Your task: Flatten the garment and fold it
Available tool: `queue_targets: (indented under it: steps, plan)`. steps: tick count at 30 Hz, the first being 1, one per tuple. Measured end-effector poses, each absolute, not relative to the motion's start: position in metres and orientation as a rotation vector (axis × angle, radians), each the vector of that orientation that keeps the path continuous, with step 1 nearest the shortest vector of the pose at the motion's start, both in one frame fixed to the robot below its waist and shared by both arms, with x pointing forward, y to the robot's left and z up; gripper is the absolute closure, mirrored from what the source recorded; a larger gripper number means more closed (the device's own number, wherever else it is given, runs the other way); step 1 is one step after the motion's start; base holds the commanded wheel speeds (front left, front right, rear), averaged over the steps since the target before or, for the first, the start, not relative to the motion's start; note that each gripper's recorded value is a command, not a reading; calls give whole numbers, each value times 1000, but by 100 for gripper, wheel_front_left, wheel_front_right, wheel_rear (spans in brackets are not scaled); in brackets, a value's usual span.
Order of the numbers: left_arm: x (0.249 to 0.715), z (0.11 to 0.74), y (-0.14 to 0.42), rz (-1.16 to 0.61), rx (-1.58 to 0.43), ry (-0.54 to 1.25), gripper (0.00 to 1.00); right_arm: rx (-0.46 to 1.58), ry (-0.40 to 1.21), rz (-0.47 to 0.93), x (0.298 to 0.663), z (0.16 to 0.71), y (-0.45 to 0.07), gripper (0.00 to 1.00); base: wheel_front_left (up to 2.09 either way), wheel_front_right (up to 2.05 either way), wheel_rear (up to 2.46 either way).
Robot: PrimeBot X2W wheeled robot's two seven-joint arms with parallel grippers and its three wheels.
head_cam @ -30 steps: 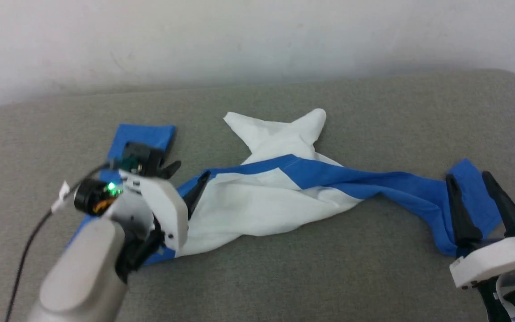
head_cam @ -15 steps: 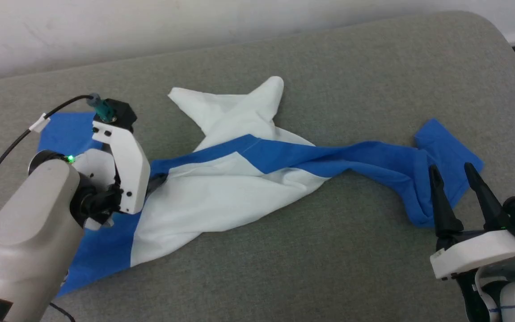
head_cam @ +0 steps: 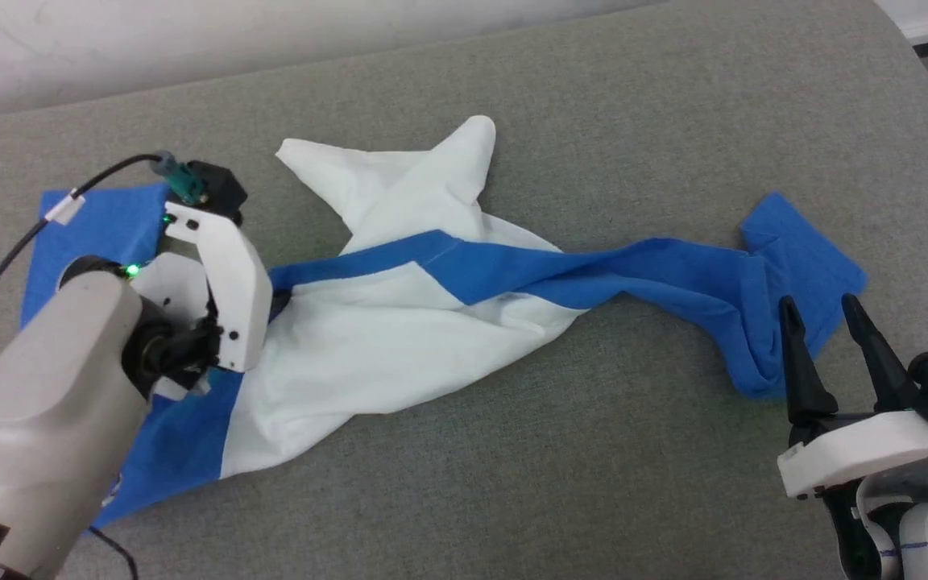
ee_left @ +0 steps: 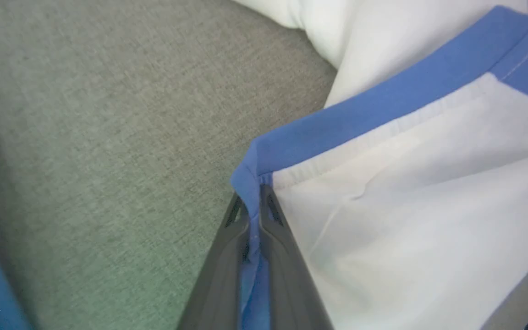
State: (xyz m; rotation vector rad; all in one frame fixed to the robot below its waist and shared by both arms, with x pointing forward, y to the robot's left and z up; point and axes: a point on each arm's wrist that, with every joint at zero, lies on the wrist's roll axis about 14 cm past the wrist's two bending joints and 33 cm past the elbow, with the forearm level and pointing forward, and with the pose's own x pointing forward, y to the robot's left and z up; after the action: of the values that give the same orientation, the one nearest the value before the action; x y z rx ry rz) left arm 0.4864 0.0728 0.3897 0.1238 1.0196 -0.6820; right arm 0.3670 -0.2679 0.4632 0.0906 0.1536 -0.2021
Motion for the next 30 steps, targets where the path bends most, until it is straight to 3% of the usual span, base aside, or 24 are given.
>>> queue_targets:
  steps: [9, 15, 20, 25, 30]
  plan:
    - [496, 465, 47, -743, 87, 580, 100, 102, 110, -197, 366, 478, -269, 0, 0, 0, 0]
    - [449, 511, 32, -868, 143, 366, 100, 113, 107, -203, 356, 481, -272, 0, 0, 0, 0]
    - [370, 500, 27, -994, 168, 406, 100, 116, 108, -193, 358, 482, -269, 0, 0, 0, 0]
    - [270, 445, 32, -1085, 161, 650, 100, 116, 104, -161, 365, 485, -258, 0, 0, 0, 0]
    - [227, 416, 46, -1050, 156, 759, 100, 121, 100, -114, 371, 490, -241, 0, 0, 0, 0]
